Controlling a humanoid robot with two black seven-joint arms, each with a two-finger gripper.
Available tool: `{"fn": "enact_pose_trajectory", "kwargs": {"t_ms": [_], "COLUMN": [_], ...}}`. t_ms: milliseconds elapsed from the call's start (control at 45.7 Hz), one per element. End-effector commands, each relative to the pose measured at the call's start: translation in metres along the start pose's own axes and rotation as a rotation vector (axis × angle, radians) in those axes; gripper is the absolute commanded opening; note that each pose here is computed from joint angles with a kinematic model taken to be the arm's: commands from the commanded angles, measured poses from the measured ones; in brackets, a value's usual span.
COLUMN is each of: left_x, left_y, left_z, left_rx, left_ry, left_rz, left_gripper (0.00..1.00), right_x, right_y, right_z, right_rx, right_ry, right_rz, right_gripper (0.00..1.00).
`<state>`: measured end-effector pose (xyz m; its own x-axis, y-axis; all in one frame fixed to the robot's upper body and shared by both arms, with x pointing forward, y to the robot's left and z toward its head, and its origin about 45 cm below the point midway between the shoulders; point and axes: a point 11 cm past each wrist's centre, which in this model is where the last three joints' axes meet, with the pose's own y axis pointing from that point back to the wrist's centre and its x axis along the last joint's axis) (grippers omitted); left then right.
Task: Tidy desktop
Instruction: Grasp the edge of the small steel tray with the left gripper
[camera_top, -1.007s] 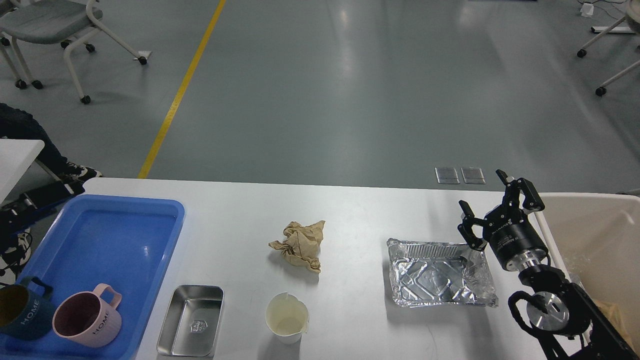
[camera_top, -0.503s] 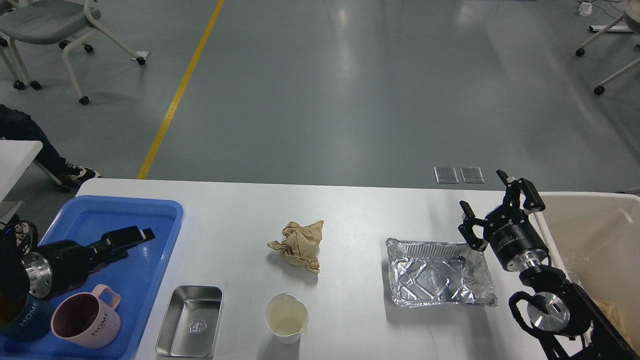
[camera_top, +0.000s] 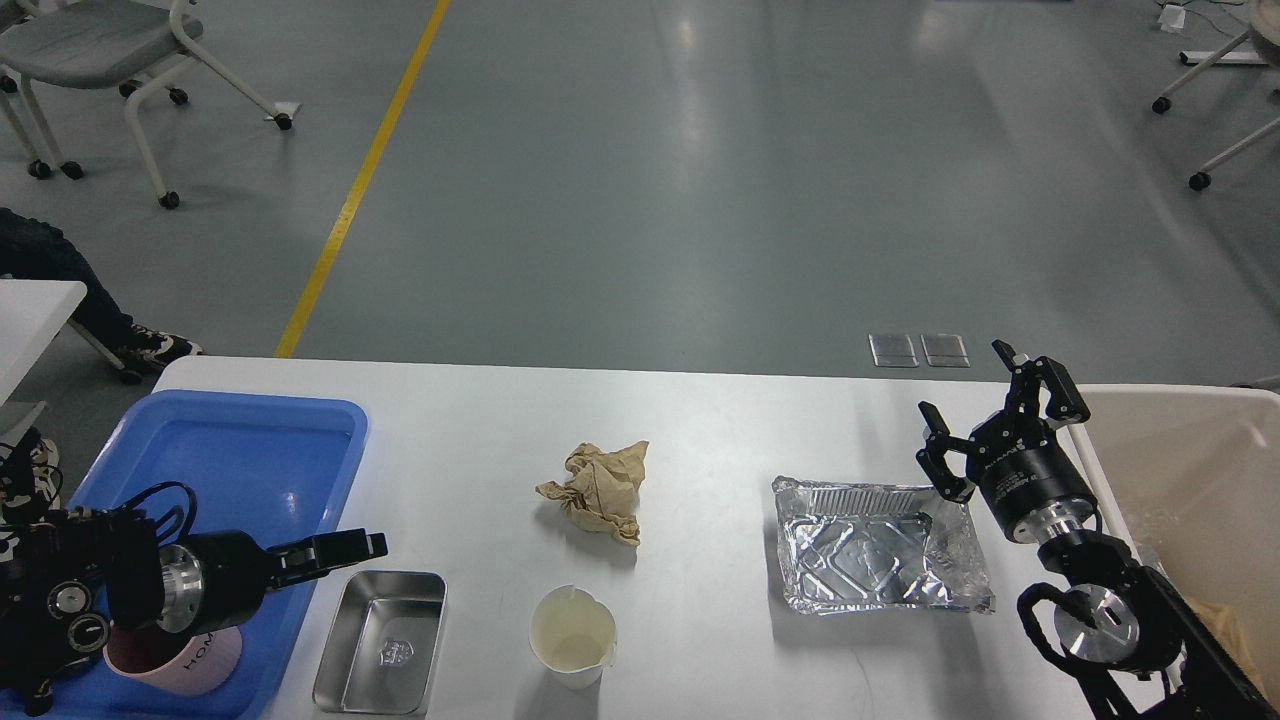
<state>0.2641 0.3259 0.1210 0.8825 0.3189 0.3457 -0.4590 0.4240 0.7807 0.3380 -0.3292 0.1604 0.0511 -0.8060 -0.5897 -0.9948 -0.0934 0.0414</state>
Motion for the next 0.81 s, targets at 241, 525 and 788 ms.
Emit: {"fn": "enact_pose_trajectory", "kwargs": {"t_ms": [241, 525, 788], "left_x": [-0.005, -0.014, -0.021], "left_y": [-0.004, -0.005, -0.007], "left_z": [-0.008, -0.014, -0.026], "left_rx": [0.037, 0.053, 0.09], "left_ry": [-0.027, -0.027, -0.031], "left_rz": [-0.035, -0.059, -0.078], "left_gripper": [0.82, 0.82, 0.82], "right_x": [0.009, 0.009, 0.009], "right_y": [0.001, 0.001, 0.001], "right_z": [0.0, 0.001, 0.0], "right_rx": [-0.008, -0.008, -0.007], "right_ry": [0.013, 0.008, 0.01], "right_rz": [0.022, 0.022, 0.023], "right_gripper": [1.0, 1.0, 1.0]}}
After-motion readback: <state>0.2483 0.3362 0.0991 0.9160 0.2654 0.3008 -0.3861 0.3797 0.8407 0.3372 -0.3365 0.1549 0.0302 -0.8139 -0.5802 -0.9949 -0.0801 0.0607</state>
